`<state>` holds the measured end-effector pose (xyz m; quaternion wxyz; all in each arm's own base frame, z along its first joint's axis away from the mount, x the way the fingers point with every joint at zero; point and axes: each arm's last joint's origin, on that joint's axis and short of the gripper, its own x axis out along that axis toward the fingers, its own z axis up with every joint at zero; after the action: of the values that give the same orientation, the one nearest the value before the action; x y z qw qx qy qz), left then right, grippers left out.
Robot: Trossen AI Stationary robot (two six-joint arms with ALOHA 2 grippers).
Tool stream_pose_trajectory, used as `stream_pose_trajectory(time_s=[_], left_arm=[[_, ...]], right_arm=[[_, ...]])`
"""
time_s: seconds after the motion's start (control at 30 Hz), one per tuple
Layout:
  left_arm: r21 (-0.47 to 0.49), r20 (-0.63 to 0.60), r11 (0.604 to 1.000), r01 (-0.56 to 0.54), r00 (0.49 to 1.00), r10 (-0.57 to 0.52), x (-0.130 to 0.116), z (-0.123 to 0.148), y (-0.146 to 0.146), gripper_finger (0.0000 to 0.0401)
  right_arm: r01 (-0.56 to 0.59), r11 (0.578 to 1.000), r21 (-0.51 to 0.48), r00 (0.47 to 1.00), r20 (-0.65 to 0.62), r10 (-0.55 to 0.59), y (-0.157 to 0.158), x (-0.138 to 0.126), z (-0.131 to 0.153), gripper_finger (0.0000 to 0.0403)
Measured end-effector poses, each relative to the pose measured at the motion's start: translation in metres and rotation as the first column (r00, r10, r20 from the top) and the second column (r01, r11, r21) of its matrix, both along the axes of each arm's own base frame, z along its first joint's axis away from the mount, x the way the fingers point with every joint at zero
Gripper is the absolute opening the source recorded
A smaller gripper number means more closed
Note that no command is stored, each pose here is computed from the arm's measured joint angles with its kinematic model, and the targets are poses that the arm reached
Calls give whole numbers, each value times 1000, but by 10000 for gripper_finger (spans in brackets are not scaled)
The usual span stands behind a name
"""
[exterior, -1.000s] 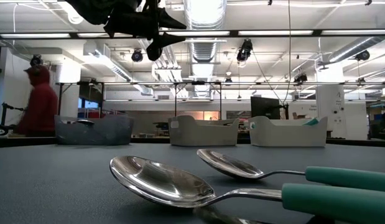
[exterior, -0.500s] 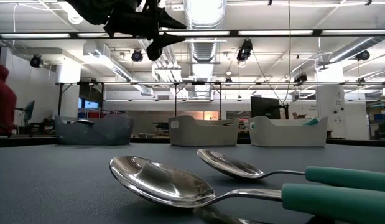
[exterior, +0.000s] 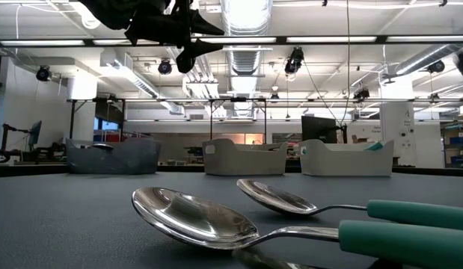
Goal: Sort silverware by color (type)
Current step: Put the black spoon into the black bin
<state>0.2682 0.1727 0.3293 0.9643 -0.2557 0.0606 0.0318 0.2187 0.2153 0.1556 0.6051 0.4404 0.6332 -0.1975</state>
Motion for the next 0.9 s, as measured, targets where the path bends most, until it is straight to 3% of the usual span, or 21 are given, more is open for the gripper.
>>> stream_pose_trajectory(time_s=[0.1, 0.27, 0.4, 0.5, 0.63, 0.73, 0.9], left_arm=[[-3, -5, 1000, 0, 1000, 0, 0, -1, 0, 150], [-22, -31, 999, 23, 999, -24, 4, -9, -6, 150], [-18, -94, 988, 156, 983, -157, 15, -27, -16, 150], [-10, -106, 939, 345, 933, -344, 29, -42, -31, 150], [9, -94, 824, 566, 821, -563, 46, -56, -59, 150], [43, -70, 780, 624, 781, -621, 56, -58, -73, 150], [-166, -76, 734, 658, 734, -675, 54, -61, -77, 148]], right_arm=[[-27, 998, -49, 990, 137, 33, -4, 1, 15, 10], [13, 967, -255, 943, 324, 73, -19, 6, 30, 9], [32, 910, -413, 945, 309, 106, -42, 12, 30, 9], [3, 876, -482, 963, 238, 128, -62, 18, 28, 9], [-24, 844, -535, 973, 183, 143, -91, 30, 26, 9], [-15, 834, -552, 978, 166, 127, -113, 40, 26, 9], [41, 822, -568, 986, 157, 60, -143, 50, 26, 9]])
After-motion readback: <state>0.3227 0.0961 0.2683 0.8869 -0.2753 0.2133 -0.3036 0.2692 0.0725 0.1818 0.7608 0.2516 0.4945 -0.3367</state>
